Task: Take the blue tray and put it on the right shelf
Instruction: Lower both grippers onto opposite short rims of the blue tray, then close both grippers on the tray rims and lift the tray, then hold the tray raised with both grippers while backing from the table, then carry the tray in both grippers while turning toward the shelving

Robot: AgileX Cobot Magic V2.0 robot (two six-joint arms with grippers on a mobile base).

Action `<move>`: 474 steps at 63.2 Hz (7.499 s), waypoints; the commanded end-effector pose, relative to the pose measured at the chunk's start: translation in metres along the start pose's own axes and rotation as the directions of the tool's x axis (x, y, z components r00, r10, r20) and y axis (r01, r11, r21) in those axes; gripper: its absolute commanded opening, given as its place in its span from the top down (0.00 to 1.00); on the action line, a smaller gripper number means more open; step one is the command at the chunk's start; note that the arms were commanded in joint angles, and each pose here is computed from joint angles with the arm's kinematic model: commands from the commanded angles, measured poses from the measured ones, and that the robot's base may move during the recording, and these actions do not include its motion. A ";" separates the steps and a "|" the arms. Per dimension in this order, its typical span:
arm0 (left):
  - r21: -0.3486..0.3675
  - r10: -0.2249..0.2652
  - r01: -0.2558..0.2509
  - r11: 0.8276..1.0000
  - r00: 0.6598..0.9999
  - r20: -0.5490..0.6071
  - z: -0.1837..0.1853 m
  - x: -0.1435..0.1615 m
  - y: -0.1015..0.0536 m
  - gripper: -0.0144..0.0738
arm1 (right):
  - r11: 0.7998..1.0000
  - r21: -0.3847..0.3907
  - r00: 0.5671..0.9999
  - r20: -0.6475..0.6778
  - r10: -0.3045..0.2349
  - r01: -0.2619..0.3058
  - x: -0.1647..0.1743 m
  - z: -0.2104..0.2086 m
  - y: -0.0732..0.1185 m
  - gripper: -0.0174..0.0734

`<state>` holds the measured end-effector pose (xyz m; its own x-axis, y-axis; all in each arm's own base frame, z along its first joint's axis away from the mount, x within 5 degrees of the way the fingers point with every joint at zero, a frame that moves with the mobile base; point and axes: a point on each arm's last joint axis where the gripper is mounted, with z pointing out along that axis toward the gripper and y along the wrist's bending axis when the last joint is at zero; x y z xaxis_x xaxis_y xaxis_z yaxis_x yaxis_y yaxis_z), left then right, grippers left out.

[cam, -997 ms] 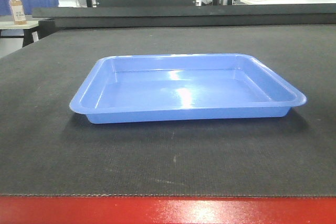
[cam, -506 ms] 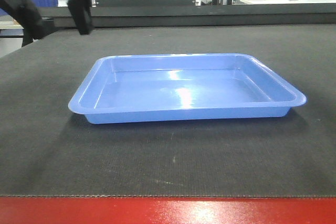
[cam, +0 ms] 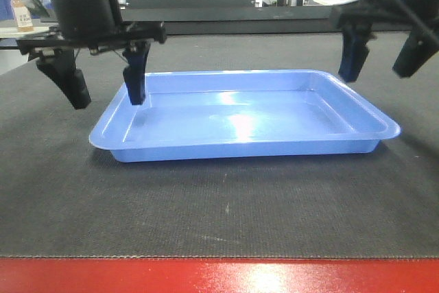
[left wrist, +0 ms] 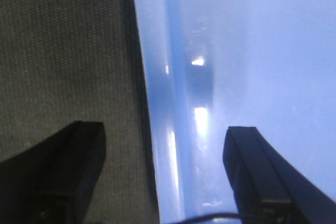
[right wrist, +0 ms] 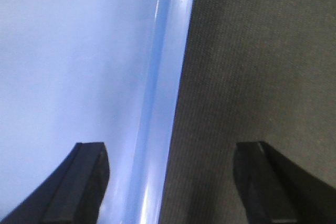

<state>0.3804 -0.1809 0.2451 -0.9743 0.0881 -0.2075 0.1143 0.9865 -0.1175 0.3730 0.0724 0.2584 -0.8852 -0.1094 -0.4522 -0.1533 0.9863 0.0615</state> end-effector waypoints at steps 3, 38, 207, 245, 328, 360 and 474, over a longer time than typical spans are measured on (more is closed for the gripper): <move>0.034 -0.010 0.007 0.999 0.995 0.094 -0.024 -0.006 -0.006 0.40 | 1.000 0.001 0.995 0.102 -0.012 0.012 -0.015 -0.009 0.000 0.15; 0.035 -0.025 0.022 0.999 0.995 0.095 -0.015 -0.009 -0.007 0.41 | 1.000 -0.002 0.999 0.046 -0.005 0.005 -0.013 0.024 -0.001 0.32; 0.096 0.103 -0.135 0.986 0.953 0.287 -0.218 0.143 0.032 0.89 | 0.995 0.003 0.976 0.196 -0.100 0.101 0.082 -0.228 0.075 0.74; 0.131 0.096 -0.136 0.982 0.956 0.278 -0.218 0.144 0.029 0.89 | 0.995 0.005 0.977 0.188 -0.100 0.101 0.083 -0.228 0.075 0.74; 0.150 0.092 -0.137 0.979 0.958 0.273 -0.219 0.145 0.027 0.89 | 0.995 0.005 0.977 0.190 -0.100 0.101 0.082 -0.228 0.075 0.74; 0.157 0.091 -0.137 0.978 0.958 0.271 -0.219 0.145 0.027 0.89 | 0.995 0.005 0.977 0.190 -0.100 0.101 0.082 -0.228 0.075 0.74; 0.157 0.091 -0.137 0.978 0.958 0.271 -0.219 0.145 0.027 0.89 | 0.995 0.005 0.977 0.190 -0.100 0.101 0.082 -0.228 0.075 0.74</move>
<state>0.2146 -0.1180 0.4136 -0.8666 0.0970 -0.4895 0.2494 0.9338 -0.2566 0.1947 0.1165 0.4120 -0.8117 -0.1478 -0.5651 -0.2163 0.9747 0.0556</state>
